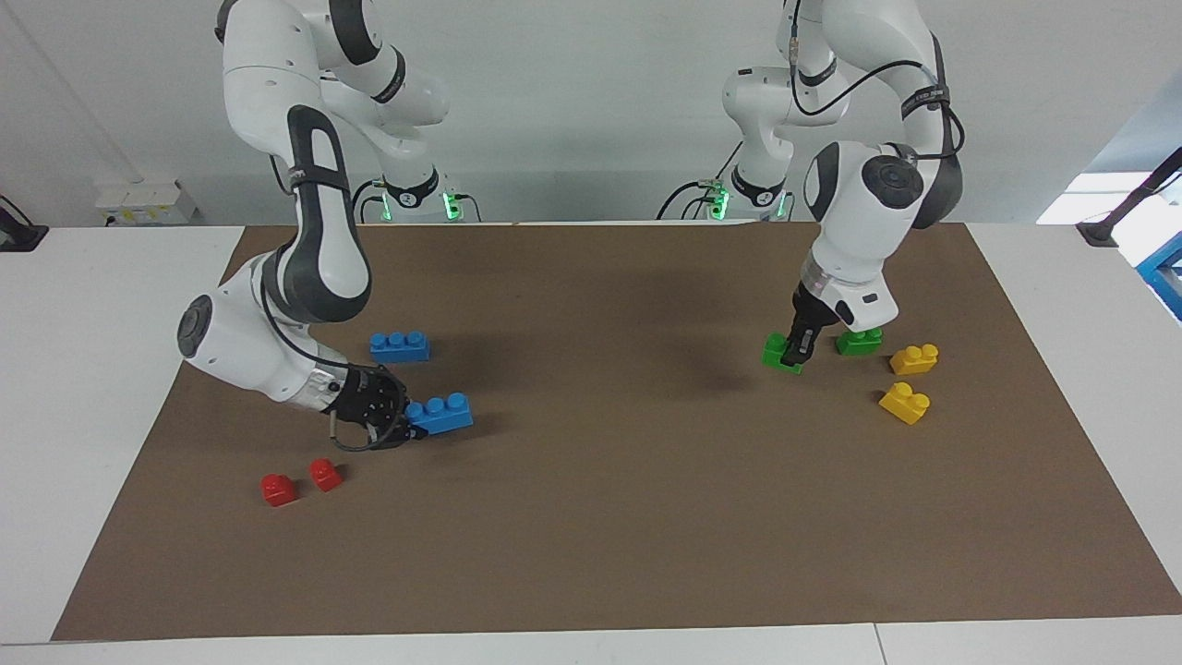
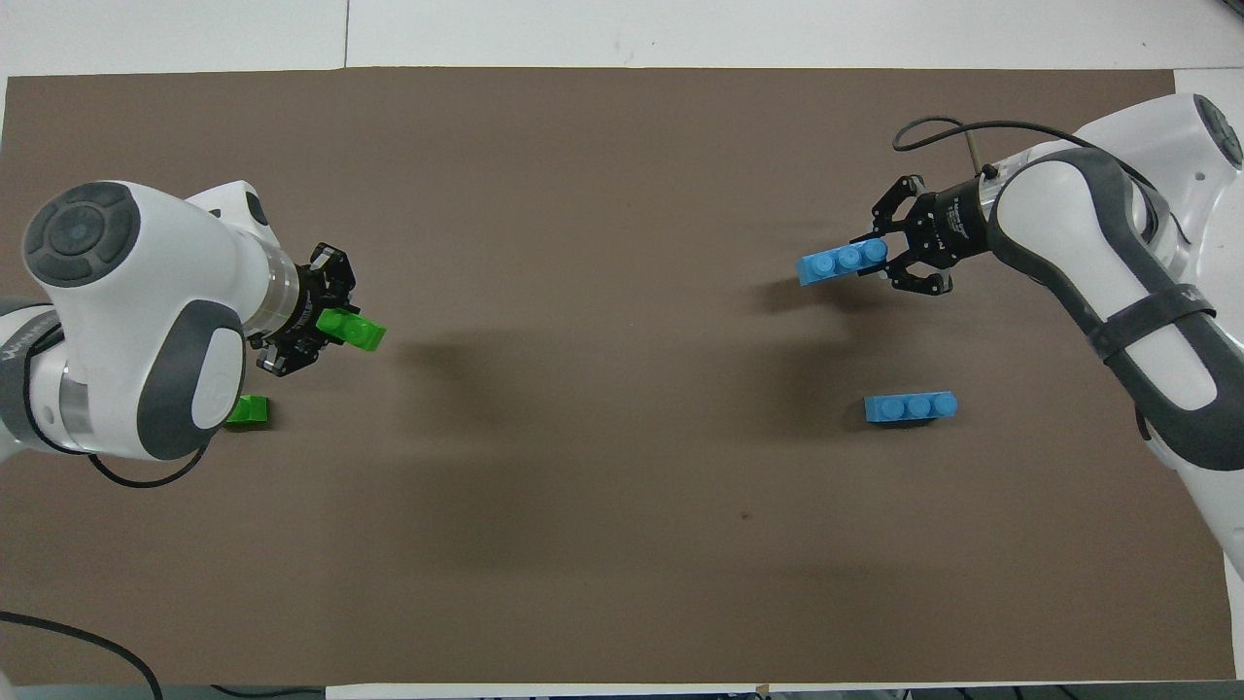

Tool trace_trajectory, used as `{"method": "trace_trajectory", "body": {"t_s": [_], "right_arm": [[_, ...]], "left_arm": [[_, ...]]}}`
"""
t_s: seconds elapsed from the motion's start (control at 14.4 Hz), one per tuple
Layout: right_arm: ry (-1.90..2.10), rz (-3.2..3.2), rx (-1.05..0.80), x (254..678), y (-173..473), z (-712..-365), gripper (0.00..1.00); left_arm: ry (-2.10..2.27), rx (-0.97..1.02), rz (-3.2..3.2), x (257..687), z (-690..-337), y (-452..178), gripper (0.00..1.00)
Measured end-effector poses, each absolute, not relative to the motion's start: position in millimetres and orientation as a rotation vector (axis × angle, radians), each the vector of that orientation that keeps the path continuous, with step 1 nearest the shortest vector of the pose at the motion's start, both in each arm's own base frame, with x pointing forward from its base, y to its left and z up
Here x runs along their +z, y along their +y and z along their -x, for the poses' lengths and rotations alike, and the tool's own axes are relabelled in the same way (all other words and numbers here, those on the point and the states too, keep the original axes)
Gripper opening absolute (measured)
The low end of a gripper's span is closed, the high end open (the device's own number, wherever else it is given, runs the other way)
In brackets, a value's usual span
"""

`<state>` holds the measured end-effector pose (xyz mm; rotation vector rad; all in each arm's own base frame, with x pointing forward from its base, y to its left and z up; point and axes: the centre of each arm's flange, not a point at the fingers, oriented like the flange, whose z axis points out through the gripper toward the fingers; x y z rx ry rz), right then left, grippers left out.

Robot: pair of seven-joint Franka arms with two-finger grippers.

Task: Remove green block with left arm and hold with right
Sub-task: 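Carry the green brick toward the yellow bricks while the right gripper carries blue away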

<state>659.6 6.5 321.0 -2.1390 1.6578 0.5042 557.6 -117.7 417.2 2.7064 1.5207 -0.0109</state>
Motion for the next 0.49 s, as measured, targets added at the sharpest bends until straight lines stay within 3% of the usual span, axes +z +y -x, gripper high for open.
{"method": "trace_trajectory", "body": {"t_s": [0.49], "right_arm": [[1.635,2.131,0.537,299.5,-81.3,-639.3,0.34]], "left_arm": [[1.364,-0.023,-2.797,377.3,-550.0,-58.4,0.34]]}}
